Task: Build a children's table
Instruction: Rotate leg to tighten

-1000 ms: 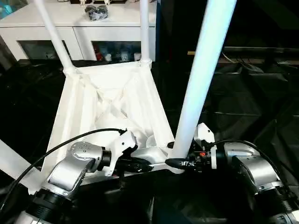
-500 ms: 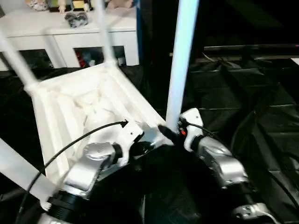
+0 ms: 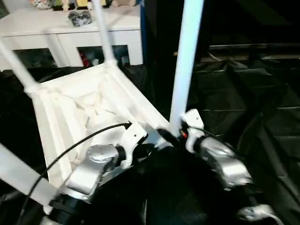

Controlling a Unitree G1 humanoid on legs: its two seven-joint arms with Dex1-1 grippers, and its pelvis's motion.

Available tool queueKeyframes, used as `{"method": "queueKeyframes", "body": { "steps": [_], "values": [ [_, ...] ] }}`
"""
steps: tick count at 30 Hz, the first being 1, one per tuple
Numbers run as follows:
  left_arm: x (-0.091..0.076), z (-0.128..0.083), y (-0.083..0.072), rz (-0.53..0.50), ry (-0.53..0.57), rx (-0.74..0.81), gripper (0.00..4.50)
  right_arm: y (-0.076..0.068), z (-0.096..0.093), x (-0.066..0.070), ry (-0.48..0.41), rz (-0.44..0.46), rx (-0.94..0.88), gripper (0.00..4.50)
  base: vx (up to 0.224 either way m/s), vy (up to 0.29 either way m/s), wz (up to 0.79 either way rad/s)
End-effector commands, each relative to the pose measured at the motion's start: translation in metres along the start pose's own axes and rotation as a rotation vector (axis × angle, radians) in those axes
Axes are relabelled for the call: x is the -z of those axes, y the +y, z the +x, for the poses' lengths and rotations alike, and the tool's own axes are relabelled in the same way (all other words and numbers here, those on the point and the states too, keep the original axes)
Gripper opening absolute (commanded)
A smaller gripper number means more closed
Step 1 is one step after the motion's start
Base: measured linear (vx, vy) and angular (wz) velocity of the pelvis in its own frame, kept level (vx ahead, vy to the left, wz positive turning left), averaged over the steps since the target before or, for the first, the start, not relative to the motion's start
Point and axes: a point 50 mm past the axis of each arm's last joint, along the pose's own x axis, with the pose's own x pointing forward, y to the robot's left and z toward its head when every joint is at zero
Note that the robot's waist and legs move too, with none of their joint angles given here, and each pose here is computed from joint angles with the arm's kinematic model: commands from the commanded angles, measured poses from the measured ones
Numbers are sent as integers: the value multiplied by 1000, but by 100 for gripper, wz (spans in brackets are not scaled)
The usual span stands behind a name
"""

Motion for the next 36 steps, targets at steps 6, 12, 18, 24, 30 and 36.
{"method": "queueKeyframes", "body": {
  "steps": [6, 12, 18, 24, 30, 36],
  "values": [
    [-18, -9, -3, 103, -57, 211, 0, 25, -22, 3, 70, -7, -441, 361, 0, 0, 0],
    [-17, -18, 5, 117, -27, 241, 0, 29, -33, 5, 105, 11, -543, 335, 0, 0, 0],
    [-15, -22, 8, 119, -19, 251, 0, 31, -32, 2, 95, 32, -566, 291, 0, 0, 0],
    [-14, -17, 4, 114, -27, 251, 0, 34, -29, 3, 71, 47, -549, 259, 0, 0, 0],
    [-19, 0, 1, 93, -72, 141, 0, 23, -1, 15, 69, 59, -197, 256, 0, 0, 0],
    [-25, 20, -3, 48, -112, 40, 0, 18, 22, 27, 123, 146, 86, 256, 0, 0, 0]
  ]
}}
